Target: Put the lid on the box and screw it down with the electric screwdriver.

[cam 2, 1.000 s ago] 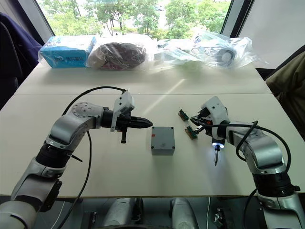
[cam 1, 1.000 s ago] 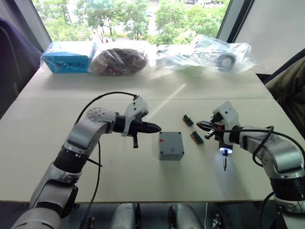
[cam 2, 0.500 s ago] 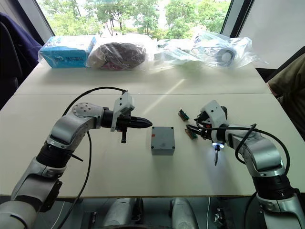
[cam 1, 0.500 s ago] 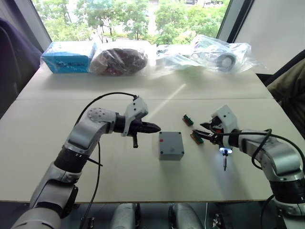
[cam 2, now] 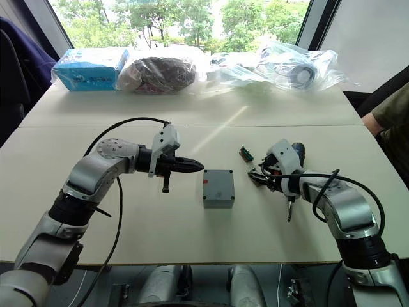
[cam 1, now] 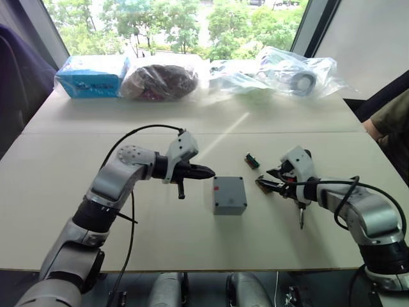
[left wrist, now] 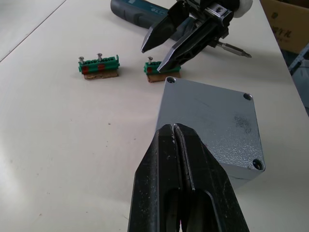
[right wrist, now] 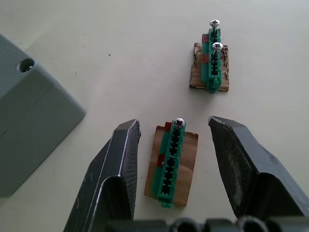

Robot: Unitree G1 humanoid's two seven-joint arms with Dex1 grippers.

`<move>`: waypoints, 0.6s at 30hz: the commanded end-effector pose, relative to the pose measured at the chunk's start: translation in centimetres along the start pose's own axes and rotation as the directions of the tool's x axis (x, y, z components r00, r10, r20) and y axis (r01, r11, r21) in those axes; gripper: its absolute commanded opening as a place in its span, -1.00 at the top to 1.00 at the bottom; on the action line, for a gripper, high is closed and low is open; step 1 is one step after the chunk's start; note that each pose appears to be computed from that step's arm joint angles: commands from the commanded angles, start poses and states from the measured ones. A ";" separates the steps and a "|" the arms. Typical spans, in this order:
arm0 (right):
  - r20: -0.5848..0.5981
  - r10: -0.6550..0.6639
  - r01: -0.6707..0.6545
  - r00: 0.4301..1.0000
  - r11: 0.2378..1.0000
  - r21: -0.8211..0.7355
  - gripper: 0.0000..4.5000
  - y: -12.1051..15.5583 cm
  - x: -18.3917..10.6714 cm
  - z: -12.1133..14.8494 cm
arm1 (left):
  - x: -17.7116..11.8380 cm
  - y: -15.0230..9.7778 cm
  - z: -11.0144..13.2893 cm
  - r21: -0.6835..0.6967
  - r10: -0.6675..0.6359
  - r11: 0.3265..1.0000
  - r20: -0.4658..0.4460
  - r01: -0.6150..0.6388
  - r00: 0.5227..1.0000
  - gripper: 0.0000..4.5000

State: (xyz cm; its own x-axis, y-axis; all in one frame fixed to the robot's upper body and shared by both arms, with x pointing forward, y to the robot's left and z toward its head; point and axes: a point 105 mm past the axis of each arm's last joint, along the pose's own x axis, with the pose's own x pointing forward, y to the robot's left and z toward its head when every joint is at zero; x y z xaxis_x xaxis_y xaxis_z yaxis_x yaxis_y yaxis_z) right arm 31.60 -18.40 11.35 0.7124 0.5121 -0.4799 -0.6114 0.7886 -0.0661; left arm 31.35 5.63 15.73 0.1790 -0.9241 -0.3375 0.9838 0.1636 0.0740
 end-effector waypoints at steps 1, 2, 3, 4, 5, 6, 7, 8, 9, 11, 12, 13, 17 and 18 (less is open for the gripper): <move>0.035 -0.006 0.007 0.999 1.000 -0.026 0.17 -0.1 -0.1 0.8 | -0.2 -0.3 0.6 0.036 -0.004 0.999 0.012 0.003 1.000 1.00; 0.035 -0.008 0.009 0.999 1.000 -0.026 0.27 -0.1 -0.1 0.8 | -0.2 -0.3 0.6 0.036 -0.004 0.999 0.012 0.003 1.000 1.00; 0.035 -0.010 0.010 0.999 1.000 -0.026 0.45 -0.1 -0.1 0.8 | -0.2 -0.3 0.6 0.036 -0.003 0.999 0.011 0.003 1.000 1.00; 0.035 -0.011 0.012 0.999 1.000 -0.026 0.63 -0.2 -0.1 0.8 | -0.2 -0.3 0.6 0.036 -0.003 0.999 0.011 0.002 1.000 1.00; 0.036 -0.012 0.013 0.999 1.000 -0.026 0.75 -0.2 0.0 0.8 | -0.2 -0.2 0.6 0.036 -0.003 0.999 0.010 0.002 1.000 1.00; 0.038 -0.014 0.015 0.999 1.000 -0.025 0.97 -0.2 0.0 0.8 | -0.2 -0.2 0.5 0.036 -0.003 0.999 0.010 0.002 1.000 1.00; 0.038 -0.014 0.015 0.999 1.000 -0.024 0.99 -0.2 0.0 0.8 | -0.2 -0.2 0.5 0.036 -0.002 0.999 0.009 0.002 1.000 1.00; 0.038 -0.014 0.015 0.999 1.000 -0.024 0.99 -0.2 0.0 0.8 | -0.2 -0.2 0.5 0.036 -0.002 0.999 0.009 0.002 1.000 1.00; 0.038 -0.013 0.014 0.999 1.000 -0.024 0.99 -0.2 0.0 0.8 | -0.2 -0.2 0.5 0.036 -0.002 0.999 0.009 0.002 1.000 1.00; 0.038 -0.010 0.011 0.999 1.000 -0.025 0.99 -0.1 0.0 0.8 | -0.2 -0.2 0.5 0.036 -0.001 0.999 0.009 0.001 1.000 1.00; 0.040 -0.010 0.012 0.999 1.000 -0.027 0.99 -0.1 0.0 0.8 | -0.2 -0.2 0.5 0.036 0.000 0.999 0.008 0.000 1.000 1.00; 0.042 -0.011 0.012 0.999 1.000 -0.028 0.99 -0.1 -0.1 0.9 | -0.2 -0.2 0.5 0.036 0.000 0.999 0.008 0.000 1.000 1.00; 0.060 -0.024 0.026 0.998 0.999 -0.040 0.99 -0.5 -0.5 1.4 | -0.2 -0.2 0.5 0.034 0.000 0.999 0.009 -0.001 1.000 1.00; 0.067 -0.026 0.029 0.997 0.999 -0.045 0.99 -0.6 -0.6 1.6 | -0.2 -0.1 0.5 0.034 0.001 0.999 0.009 -0.001 1.000 1.00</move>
State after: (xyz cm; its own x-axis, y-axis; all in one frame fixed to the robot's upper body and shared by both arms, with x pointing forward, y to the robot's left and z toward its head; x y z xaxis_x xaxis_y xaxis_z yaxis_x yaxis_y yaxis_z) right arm 31.78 -18.32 11.25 0.7175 0.5138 -0.4703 -0.6104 0.7891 -0.0692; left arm 31.37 5.64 15.70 0.1805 -0.9237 -0.3380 0.9835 0.1649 0.0746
